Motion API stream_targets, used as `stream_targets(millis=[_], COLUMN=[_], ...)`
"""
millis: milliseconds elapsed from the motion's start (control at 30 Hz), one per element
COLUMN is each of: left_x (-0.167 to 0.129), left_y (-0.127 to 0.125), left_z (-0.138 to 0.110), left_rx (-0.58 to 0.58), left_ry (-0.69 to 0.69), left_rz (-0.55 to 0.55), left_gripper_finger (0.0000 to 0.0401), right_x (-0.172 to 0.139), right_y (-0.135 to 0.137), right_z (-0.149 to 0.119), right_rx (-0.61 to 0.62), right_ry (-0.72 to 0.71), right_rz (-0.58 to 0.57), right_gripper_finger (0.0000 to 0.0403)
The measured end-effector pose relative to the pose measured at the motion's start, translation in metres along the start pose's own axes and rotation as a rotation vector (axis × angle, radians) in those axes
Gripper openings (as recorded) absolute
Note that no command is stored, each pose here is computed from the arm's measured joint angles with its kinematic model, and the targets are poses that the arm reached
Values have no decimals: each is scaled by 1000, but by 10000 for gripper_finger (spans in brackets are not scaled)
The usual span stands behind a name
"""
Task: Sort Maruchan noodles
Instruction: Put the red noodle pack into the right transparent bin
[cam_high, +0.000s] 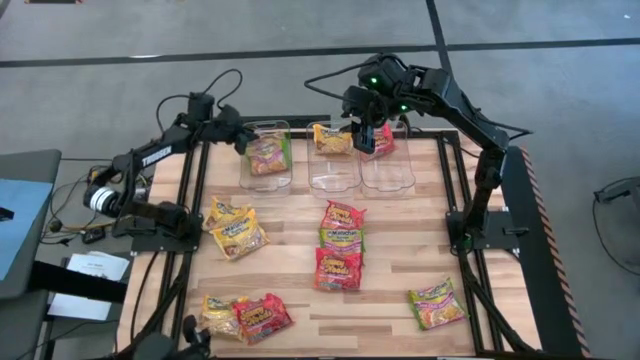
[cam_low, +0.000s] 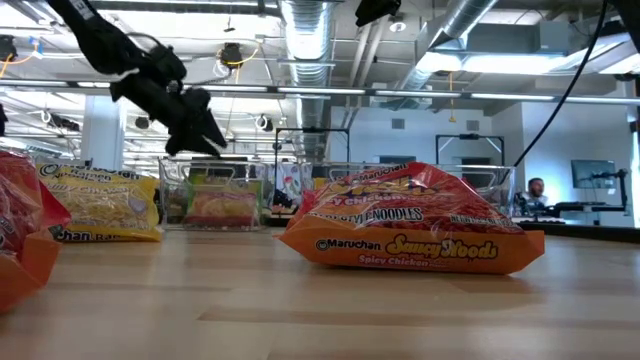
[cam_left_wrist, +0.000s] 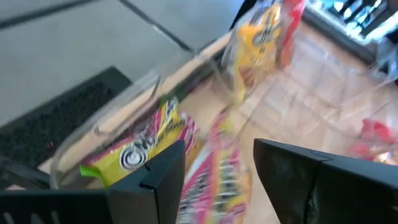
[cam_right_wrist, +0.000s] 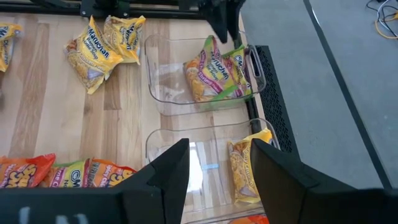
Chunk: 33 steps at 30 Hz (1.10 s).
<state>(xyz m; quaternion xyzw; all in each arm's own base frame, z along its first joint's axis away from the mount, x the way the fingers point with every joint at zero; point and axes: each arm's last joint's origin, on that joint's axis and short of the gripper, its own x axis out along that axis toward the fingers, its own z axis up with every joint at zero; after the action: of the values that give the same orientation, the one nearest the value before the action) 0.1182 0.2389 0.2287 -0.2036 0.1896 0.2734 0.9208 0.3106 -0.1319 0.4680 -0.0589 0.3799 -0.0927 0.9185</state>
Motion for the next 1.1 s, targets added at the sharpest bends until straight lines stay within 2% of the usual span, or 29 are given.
stream_targets(millis=[267, 600, 767, 933, 1100], left_x=[-46, -103, -109, -103, -93], left_y=[-30, -83, -101, -111, -119], left_z=[25, 38, 37, 35, 32], left_rx=[10, 62, 71, 37, 67], left_ry=[-180, -384, -386, -335, -272], left_rz=[-13, -140, -263, -366, -463], left_gripper_finger=[176, 176, 176, 176, 176], right_x=[0, 0, 0, 0, 11], right_y=[1, 16, 35, 57, 84], right_z=[-1, -5, -6, -9, -15], right_rx=[0, 94, 143, 179, 231], right_ry=[12, 89, 153, 226, 333], right_rz=[5, 53, 103, 211, 291], right_gripper_finger=[191, 192, 192, 192, 192])
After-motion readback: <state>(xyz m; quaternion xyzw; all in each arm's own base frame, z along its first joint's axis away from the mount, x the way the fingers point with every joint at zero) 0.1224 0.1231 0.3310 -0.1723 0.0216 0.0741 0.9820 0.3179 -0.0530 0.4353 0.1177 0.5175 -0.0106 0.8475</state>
